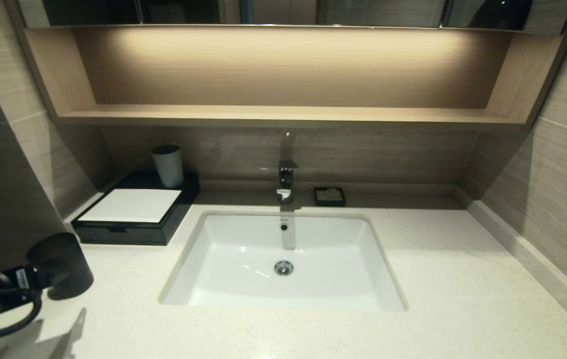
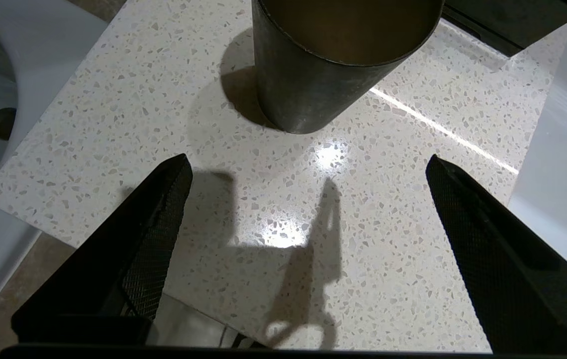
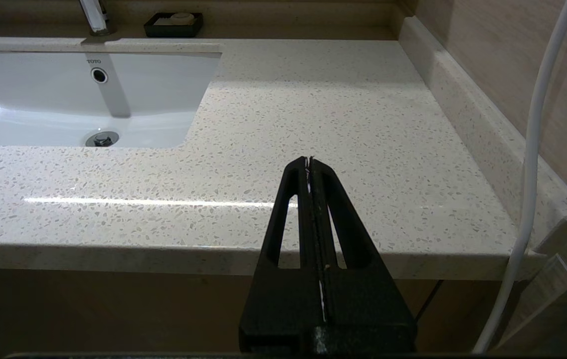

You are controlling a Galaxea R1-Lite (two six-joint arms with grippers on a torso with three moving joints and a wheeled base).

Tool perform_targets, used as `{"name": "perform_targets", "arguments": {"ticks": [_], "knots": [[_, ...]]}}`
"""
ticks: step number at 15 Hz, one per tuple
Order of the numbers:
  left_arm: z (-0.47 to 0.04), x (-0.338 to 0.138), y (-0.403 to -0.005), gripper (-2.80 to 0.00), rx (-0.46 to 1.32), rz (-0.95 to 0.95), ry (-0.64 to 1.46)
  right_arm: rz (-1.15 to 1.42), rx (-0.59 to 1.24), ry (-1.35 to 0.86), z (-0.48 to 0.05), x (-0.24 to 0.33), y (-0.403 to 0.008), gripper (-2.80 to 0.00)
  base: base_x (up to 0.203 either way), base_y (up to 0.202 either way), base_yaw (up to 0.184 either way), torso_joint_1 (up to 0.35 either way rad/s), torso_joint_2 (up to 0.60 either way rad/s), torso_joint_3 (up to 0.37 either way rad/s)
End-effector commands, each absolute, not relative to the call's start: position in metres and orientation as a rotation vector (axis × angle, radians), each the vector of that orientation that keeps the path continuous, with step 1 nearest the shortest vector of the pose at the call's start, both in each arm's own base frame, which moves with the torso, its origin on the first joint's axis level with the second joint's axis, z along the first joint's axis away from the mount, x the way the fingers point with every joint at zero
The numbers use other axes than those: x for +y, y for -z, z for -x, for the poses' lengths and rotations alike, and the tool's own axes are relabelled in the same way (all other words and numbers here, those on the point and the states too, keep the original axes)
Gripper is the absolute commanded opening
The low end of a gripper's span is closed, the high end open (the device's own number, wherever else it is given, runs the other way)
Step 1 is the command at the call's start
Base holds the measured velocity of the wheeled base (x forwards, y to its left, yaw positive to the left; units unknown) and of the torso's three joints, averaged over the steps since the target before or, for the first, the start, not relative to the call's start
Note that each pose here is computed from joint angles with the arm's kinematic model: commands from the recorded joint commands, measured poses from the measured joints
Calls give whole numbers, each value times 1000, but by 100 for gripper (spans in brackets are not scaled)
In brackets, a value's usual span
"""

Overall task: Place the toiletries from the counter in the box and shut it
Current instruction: Pick up the cup

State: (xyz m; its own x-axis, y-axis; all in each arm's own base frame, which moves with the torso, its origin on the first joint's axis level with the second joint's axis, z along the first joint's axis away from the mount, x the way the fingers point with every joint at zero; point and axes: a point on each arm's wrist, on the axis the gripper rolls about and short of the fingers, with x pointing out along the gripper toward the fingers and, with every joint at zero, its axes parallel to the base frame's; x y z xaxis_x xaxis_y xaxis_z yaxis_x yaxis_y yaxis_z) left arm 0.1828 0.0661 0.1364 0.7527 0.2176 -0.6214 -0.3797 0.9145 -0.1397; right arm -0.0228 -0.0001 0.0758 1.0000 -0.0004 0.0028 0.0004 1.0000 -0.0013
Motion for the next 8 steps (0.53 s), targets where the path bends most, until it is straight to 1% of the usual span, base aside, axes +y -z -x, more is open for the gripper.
{"name": "perform_targets", "arguments": {"ticks": [1,8], "knots": [[-191,69,-125,0,662,264,-329,2,-2,0,23,0,-75,-280,0,0,0,0,0,0],[-197,71,-111,0,664,252,-327,2,-2,0,23,0,-75,-280,0,0,0,0,0,0]]}}
